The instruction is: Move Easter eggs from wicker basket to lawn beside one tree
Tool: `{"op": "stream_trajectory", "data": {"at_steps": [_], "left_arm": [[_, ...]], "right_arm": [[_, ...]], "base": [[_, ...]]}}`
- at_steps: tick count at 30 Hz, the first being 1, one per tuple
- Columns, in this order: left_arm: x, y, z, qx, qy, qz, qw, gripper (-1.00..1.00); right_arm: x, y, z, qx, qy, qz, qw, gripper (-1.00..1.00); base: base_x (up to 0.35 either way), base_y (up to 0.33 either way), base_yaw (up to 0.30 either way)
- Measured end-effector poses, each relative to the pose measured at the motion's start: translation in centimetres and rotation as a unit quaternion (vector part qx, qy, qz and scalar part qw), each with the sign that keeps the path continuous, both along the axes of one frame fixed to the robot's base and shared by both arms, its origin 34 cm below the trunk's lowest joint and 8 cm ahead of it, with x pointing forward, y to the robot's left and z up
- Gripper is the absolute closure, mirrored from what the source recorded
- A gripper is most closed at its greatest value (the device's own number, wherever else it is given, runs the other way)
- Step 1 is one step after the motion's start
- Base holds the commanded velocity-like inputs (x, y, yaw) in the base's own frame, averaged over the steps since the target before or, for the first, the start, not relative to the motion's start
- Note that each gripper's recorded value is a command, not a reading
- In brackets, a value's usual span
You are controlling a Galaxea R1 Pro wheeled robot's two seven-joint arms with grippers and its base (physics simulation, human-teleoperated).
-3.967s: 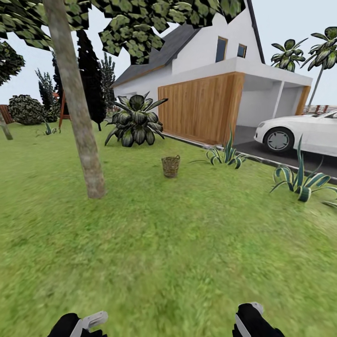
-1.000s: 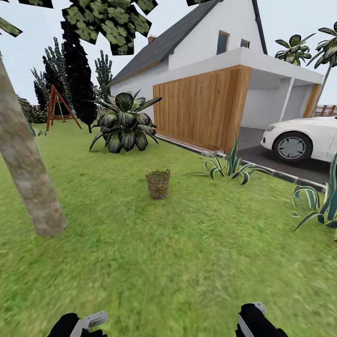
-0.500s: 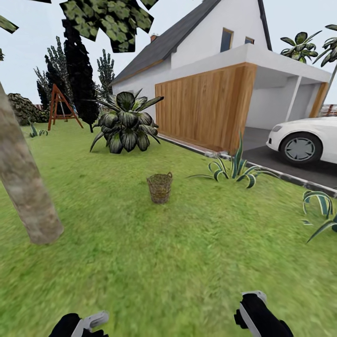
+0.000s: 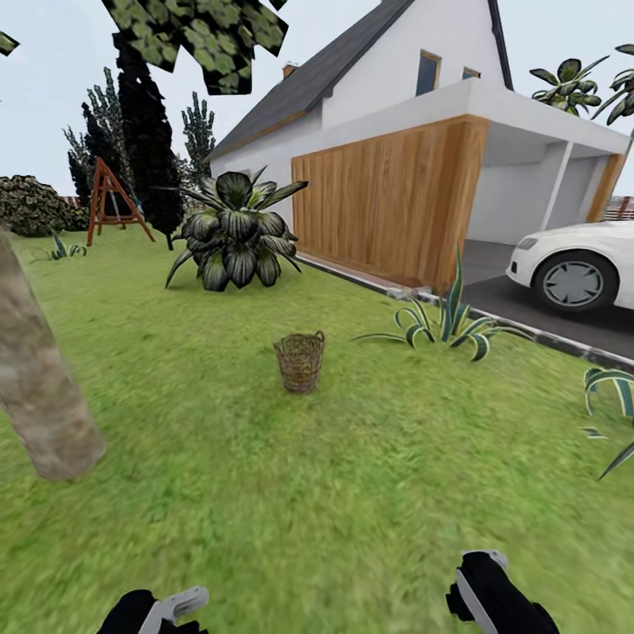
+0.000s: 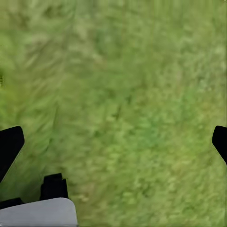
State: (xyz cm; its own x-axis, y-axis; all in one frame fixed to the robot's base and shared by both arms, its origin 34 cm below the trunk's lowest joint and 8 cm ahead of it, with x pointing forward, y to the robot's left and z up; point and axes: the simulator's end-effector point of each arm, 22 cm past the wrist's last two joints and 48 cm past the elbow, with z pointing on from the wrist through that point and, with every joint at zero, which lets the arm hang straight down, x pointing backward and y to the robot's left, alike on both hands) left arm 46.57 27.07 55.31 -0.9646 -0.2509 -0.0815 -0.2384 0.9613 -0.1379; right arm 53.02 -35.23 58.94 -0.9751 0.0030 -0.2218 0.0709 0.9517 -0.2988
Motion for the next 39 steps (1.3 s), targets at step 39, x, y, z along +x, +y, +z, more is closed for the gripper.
{"op": "stream_trajectory", "data": {"at_steps": [39], "left_arm": [[-1.6, 0.6, -0.9, 0.008, 0.023, 0.005, 0.9997, -1.00]], "right_arm": [[-1.7, -0.8, -0.5, 0.032, 0.045, 0.015, 0.9984, -1.00]], "base": [[0.345, 0.000, 0.000]]}}
